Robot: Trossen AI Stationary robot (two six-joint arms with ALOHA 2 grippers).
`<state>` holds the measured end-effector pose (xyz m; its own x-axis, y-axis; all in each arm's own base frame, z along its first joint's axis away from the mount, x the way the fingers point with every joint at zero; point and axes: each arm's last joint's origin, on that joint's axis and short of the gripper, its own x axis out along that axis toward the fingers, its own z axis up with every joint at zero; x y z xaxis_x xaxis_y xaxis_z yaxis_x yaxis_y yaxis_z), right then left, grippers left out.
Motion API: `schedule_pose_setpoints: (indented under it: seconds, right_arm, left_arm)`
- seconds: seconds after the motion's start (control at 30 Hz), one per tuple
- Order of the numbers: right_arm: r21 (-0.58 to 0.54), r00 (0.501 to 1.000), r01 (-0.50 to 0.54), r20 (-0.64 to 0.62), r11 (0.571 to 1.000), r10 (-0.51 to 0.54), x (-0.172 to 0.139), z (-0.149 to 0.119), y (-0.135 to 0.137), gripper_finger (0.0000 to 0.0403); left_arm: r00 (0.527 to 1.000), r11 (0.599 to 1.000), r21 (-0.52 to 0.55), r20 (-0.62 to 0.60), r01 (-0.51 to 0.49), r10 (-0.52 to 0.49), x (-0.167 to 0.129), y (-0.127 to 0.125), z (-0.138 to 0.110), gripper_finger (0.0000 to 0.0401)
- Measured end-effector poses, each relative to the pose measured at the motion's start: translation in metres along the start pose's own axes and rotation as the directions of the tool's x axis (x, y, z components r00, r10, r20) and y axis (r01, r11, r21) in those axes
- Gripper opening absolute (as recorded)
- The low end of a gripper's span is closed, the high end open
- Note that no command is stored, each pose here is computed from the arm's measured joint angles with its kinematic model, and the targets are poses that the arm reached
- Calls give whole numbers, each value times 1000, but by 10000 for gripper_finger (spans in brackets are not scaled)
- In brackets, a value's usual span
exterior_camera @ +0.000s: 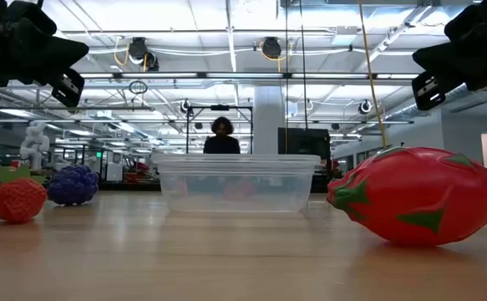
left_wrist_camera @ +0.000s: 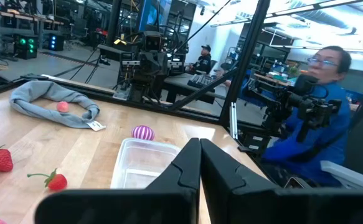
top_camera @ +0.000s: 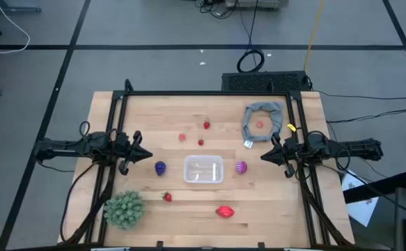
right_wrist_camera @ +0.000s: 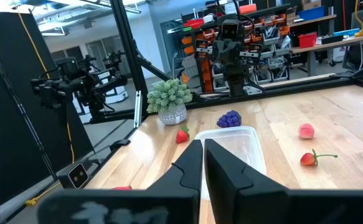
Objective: Pick and placing Produce into tupperware
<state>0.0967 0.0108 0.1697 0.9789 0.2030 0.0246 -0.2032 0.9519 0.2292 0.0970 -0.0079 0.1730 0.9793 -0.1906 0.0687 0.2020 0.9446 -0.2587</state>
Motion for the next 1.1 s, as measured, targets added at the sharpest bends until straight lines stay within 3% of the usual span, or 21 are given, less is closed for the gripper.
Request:
schedule_pose_setpoints:
  seconds: [0.93, 1.1]
  right_arm:
    - [0, 1000, 0, 0, 1000, 0, 0, 0, 0, 9]
    - [20, 1000, -5, 14, 1000, 4, 0, 1, 0, 9]
  left_arm:
    - [1000, 1000, 0, 0, 0, 0, 0, 0, 0, 10]
    - [1000, 997, 67, 7, -23, 22, 0, 1, 0, 10]
